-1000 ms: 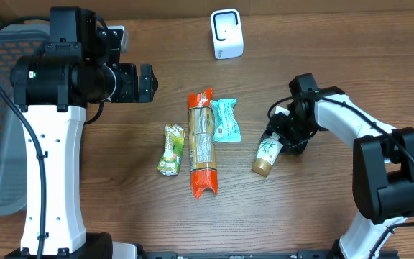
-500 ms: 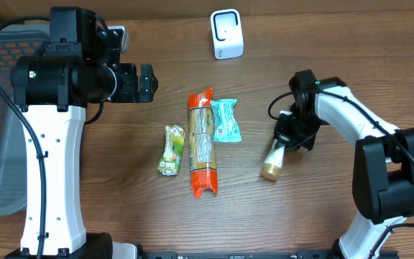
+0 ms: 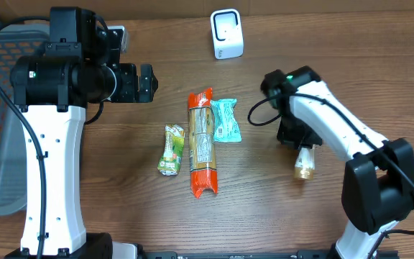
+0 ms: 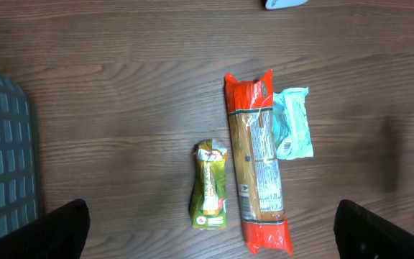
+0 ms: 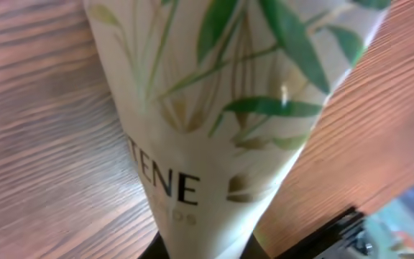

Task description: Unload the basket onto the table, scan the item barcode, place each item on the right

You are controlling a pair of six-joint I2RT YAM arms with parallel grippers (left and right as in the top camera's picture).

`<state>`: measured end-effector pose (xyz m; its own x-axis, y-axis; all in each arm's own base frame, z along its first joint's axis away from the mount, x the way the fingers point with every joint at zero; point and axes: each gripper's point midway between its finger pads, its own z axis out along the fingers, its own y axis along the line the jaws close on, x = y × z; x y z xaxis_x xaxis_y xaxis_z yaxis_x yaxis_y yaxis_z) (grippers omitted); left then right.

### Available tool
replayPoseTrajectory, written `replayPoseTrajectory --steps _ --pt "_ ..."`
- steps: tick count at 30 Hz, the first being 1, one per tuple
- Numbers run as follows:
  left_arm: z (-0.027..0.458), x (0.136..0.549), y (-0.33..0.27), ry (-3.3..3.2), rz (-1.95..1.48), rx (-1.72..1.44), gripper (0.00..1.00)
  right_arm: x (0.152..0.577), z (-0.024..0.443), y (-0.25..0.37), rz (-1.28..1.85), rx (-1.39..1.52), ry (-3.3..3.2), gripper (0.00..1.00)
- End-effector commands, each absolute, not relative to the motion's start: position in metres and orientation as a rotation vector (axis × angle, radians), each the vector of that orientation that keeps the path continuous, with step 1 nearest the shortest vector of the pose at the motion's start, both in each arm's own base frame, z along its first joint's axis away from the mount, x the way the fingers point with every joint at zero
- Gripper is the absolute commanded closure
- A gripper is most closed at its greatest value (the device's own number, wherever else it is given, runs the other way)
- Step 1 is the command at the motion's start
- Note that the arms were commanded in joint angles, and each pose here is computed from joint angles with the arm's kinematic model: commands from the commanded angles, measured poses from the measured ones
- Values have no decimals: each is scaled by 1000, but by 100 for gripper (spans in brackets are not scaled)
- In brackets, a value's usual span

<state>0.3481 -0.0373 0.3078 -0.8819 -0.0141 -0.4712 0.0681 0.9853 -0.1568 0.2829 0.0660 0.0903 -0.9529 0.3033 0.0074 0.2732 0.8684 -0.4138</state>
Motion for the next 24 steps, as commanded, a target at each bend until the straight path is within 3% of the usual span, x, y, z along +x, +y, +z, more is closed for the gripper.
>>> replayPoseTrajectory --steps 1,15,16,20,24 --pt "308 349 -36 2636 -218 62 0 302 110 47 879 -475 -3055 96" --pt "308 349 -36 2636 -218 62 1 303 33 61 997 -241 -2887 96" --pt "308 349 -36 2636 -218 62 1 303 31 66 989 -229 -2894 92" --pt "308 349 -36 2636 -218 62 0 300 20 95 870 -177 -2941 60" --pt "308 349 -36 2636 -218 62 0 292 4 140 613 -95 -2974 46"
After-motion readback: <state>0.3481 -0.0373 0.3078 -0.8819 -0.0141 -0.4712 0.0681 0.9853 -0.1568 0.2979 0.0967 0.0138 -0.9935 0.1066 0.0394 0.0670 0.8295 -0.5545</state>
